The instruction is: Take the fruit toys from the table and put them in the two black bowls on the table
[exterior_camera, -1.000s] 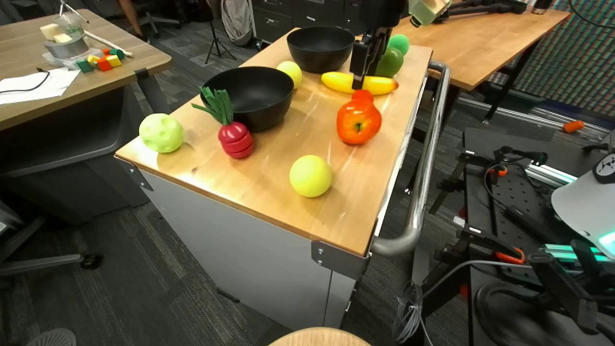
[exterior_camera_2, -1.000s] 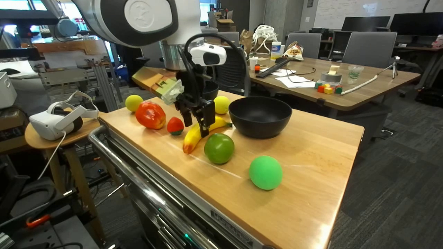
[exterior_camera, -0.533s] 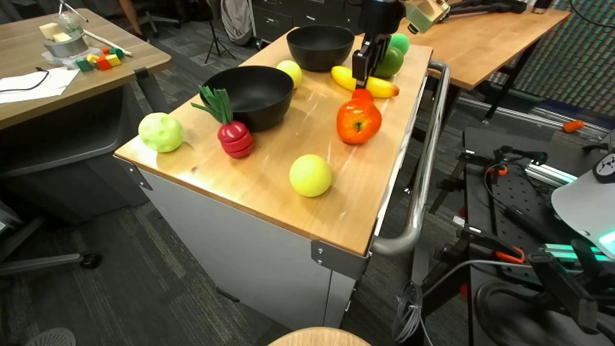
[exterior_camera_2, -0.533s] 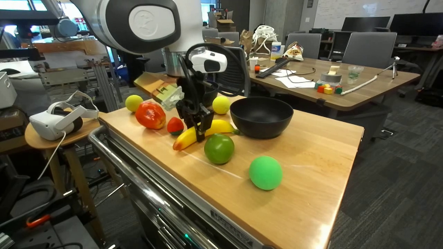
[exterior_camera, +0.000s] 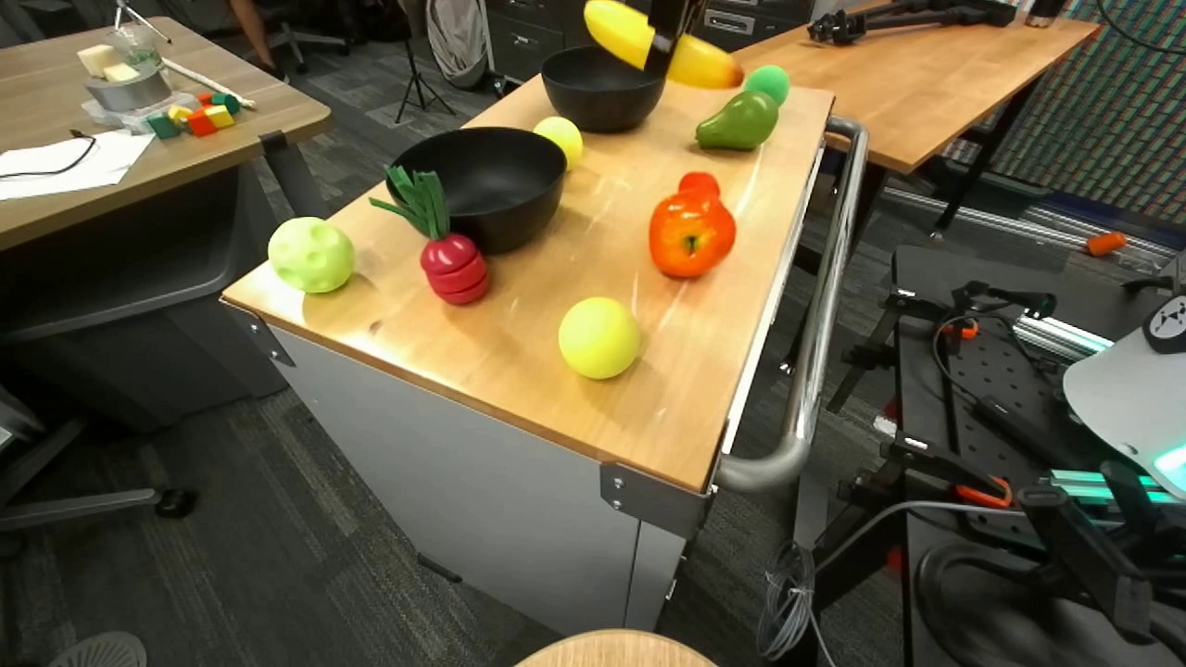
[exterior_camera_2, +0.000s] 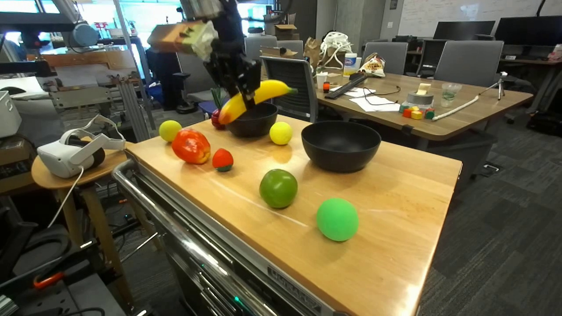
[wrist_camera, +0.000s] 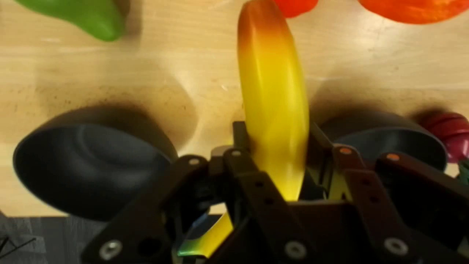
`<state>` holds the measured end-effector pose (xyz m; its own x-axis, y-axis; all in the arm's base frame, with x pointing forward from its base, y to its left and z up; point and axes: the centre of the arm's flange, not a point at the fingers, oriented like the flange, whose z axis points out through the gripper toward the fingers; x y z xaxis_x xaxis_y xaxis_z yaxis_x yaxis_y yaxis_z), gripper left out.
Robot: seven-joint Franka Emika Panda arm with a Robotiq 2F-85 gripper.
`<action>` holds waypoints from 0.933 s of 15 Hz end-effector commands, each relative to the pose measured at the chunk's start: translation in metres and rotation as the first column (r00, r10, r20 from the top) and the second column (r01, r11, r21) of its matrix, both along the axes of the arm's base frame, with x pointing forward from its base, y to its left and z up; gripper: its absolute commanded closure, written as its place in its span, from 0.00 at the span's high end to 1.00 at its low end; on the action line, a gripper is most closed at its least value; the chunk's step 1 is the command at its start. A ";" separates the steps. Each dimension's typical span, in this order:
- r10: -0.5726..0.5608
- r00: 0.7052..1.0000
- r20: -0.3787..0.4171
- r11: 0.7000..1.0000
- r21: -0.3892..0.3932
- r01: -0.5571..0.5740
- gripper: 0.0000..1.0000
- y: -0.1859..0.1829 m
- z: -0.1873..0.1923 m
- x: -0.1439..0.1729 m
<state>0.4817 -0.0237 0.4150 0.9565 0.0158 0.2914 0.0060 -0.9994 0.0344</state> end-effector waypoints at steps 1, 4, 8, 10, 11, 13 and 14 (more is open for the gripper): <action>0.014 0.994 0.109 0.999 -0.048 -0.009 0.14 -0.004 0.049 -0.001; -0.004 0.979 0.202 0.995 -0.098 0.025 0.14 -0.017 0.035 0.015; -0.027 0.958 0.284 0.975 -0.203 0.088 0.14 -0.054 -0.003 0.058; -0.054 0.957 0.284 0.966 -0.229 0.122 0.14 -0.077 -0.023 0.076; -0.073 0.957 0.281 0.961 -0.237 0.142 0.14 -0.089 -0.031 0.085; -0.108 0.955 0.276 0.955 -0.237 0.177 0.14 -0.106 -0.040 0.099; -0.122 0.953 0.276 0.954 -0.231 0.189 0.14 -0.111 -0.043 0.105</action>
